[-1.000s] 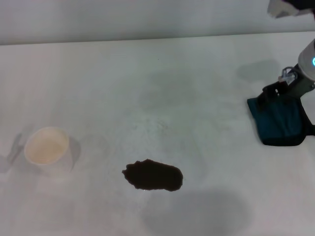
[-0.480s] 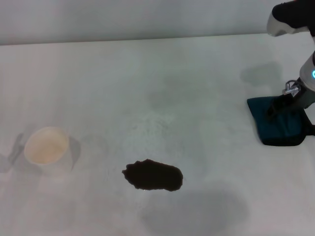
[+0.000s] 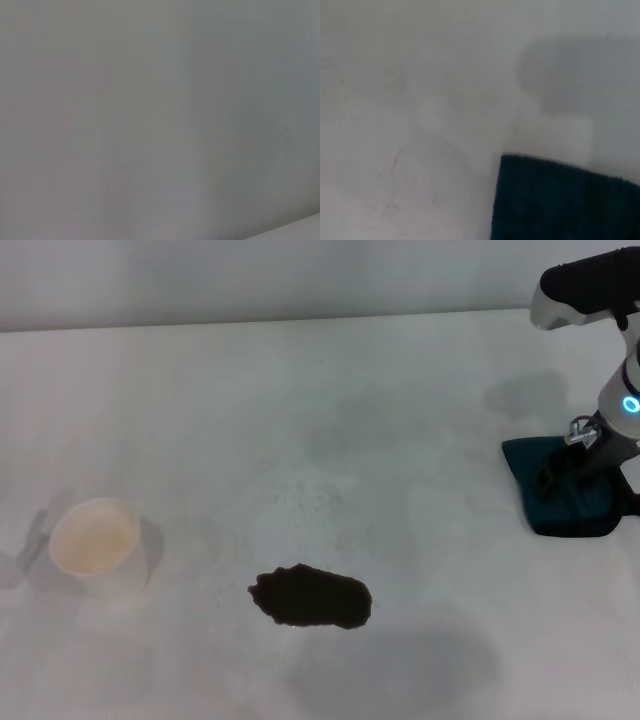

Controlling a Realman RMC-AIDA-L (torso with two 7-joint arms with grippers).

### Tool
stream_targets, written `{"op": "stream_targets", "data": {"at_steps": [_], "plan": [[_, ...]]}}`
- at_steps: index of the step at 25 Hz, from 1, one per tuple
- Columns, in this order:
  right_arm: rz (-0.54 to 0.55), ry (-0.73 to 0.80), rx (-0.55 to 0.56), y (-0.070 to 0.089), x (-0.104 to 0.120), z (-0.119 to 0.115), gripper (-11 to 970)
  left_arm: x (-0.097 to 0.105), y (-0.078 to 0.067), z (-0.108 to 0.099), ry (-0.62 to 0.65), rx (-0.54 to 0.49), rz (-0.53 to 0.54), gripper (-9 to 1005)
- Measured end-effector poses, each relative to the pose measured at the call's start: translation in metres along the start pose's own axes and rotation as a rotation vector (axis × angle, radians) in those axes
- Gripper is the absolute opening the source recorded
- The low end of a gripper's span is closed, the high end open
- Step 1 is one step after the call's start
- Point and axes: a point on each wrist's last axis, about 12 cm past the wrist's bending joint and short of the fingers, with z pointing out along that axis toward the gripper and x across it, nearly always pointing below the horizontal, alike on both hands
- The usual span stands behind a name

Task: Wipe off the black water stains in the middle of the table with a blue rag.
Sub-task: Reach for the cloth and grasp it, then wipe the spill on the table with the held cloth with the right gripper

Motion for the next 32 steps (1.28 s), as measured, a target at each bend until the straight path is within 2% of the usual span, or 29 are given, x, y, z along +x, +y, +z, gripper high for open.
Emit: {"op": "stream_targets", "data": {"at_steps": [9, 15, 17, 19, 23, 28, 32], "plan": [[-0.030, 0.034, 0.053, 0.000, -0.004, 0.002, 498, 0.000, -0.001, 0.000, 0.000, 0.000, -0.003, 880], [-0.037, 0.024, 0.056, 0.000, -0.007, -0.001, 279, 0.000, -0.001, 0.001, 0.002, 0.000, -0.004, 880], [-0.050, 0.020, 0.051, 0.002, -0.008, -0.002, 85, 0.000, -0.001, 0.002, 0.002, 0.000, -0.005, 880], [-0.065, 0.017, 0.042, 0.004, -0.008, -0.002, 83, 0.000, -0.001, 0.003, -0.001, 0.001, -0.005, 880], [-0.104, -0.001, 0.018, 0.018, -0.010, -0.004, 78, -0.001, -0.001, 0.006, -0.005, 0.003, -0.004, 880], [-0.179, -0.046, -0.064, 0.049, -0.008, -0.013, 78, -0.002, 0.000, 0.012, -0.006, 0.000, -0.001, 879], [-0.227, -0.072, -0.082, 0.075, -0.001, -0.022, 78, -0.004, 0.003, 0.016, -0.012, -0.004, 0.004, 879]]}}
